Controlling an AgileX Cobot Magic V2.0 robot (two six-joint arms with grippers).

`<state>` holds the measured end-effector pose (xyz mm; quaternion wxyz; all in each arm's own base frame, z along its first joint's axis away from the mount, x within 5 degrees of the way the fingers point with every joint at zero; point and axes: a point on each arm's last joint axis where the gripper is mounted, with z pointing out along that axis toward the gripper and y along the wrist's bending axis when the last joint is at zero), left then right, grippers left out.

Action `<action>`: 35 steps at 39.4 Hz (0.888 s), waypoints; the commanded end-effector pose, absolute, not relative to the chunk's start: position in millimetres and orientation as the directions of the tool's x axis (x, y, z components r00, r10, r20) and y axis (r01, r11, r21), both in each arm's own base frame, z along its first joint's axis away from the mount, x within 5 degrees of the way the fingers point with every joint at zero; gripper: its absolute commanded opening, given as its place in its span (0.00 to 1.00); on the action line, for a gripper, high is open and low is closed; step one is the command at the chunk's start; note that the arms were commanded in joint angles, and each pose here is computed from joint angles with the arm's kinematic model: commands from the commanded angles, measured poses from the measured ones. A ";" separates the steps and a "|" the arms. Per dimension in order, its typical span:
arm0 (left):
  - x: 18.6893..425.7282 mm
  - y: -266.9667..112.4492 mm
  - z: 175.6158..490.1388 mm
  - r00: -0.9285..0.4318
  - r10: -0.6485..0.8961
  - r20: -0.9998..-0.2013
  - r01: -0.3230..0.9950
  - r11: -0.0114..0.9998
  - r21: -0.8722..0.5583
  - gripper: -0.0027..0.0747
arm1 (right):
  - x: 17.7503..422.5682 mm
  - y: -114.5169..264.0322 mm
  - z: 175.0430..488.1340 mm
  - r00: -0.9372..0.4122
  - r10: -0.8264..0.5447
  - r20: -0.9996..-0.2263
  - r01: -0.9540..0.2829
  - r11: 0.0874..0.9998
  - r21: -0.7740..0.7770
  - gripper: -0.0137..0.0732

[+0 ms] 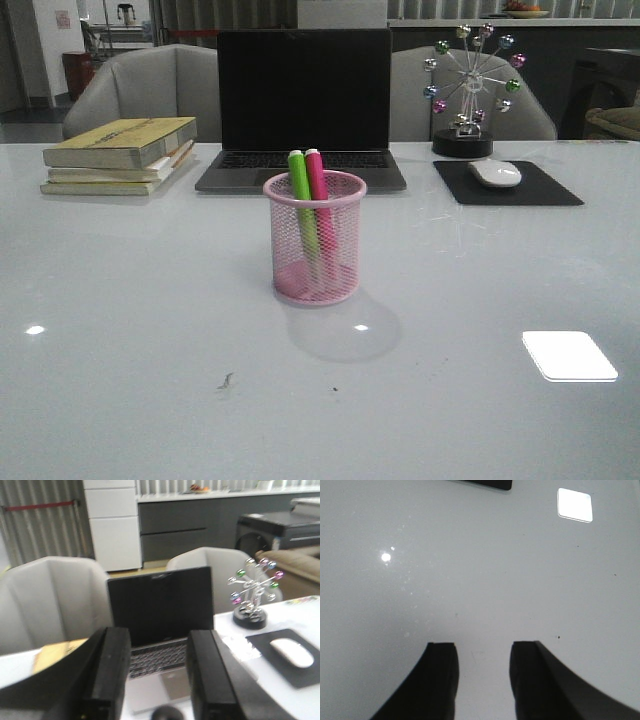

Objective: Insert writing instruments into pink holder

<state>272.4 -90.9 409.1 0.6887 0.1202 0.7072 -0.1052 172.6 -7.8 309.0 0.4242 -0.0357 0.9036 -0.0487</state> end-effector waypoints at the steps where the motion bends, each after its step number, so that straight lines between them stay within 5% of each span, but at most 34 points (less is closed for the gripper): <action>1: 245.7 -66.8 439.6 0.028 0.023 -0.999 0.267 0.963 0.030 0.49 | 175.4 -9.5 324.0 -0.559 -0.125 -0.820 -0.012 0.990 -0.142 0.60; 16: 151.6 0.7 431.6 0.021 0.035 -0.999 0.006 0.999 0.035 0.49 | 175.3 -9.5 323.8 -0.561 -0.125 -0.818 -0.012 0.990 -0.142 0.60; 35: 112.2 -1.9 385.1 -0.077 0.032 -0.997 0.027 0.999 0.030 0.49 | 173.7 -6.5 321.2 -0.586 -0.069 -0.807 -0.011 0.997 -0.077 0.60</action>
